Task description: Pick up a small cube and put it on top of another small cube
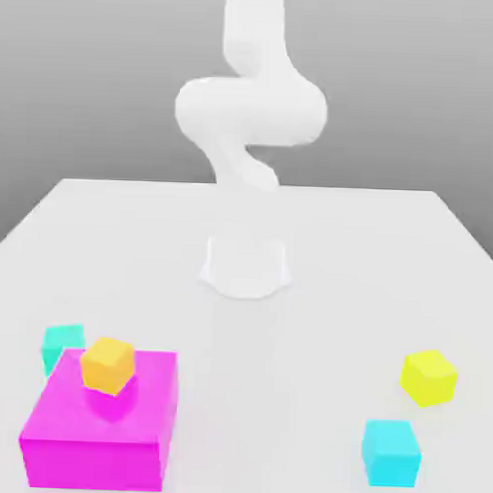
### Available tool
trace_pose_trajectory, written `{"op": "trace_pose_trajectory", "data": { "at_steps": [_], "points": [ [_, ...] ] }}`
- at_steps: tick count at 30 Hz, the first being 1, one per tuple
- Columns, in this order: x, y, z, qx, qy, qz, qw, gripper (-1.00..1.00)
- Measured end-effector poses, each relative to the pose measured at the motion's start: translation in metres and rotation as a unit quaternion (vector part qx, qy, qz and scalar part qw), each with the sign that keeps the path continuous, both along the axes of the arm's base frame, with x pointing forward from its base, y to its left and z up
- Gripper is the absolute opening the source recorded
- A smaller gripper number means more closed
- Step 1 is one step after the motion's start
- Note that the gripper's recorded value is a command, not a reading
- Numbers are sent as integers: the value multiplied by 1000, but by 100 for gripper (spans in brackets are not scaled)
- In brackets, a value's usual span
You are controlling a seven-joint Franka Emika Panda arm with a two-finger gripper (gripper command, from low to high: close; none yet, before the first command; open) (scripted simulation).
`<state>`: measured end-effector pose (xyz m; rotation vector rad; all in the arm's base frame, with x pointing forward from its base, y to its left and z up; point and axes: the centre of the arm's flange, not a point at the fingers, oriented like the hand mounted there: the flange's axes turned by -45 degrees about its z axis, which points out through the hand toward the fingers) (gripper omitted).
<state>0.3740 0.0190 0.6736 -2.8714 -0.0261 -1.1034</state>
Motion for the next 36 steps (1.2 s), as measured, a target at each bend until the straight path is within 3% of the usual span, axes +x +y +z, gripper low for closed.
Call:
{"op": "trace_pose_trajectory", "data": {
  "at_steps": [5, 11, 22, 29, 35, 36],
  "points": [
    [41, 51, -82, 31, 72, 46, 996, 0],
    [56, 122, -184, 41, 157, 88, 983, 0],
    [0, 228, -368, -12, 292, 134, 947, 0],
    [-69, 256, -467, -85, 343, 149, 923, 0],
    [-74, 256, -530, -92, 347, 148, 922, 0],
    [-75, 255, -537, -92, 347, 148, 921, -100]
  ]
}}
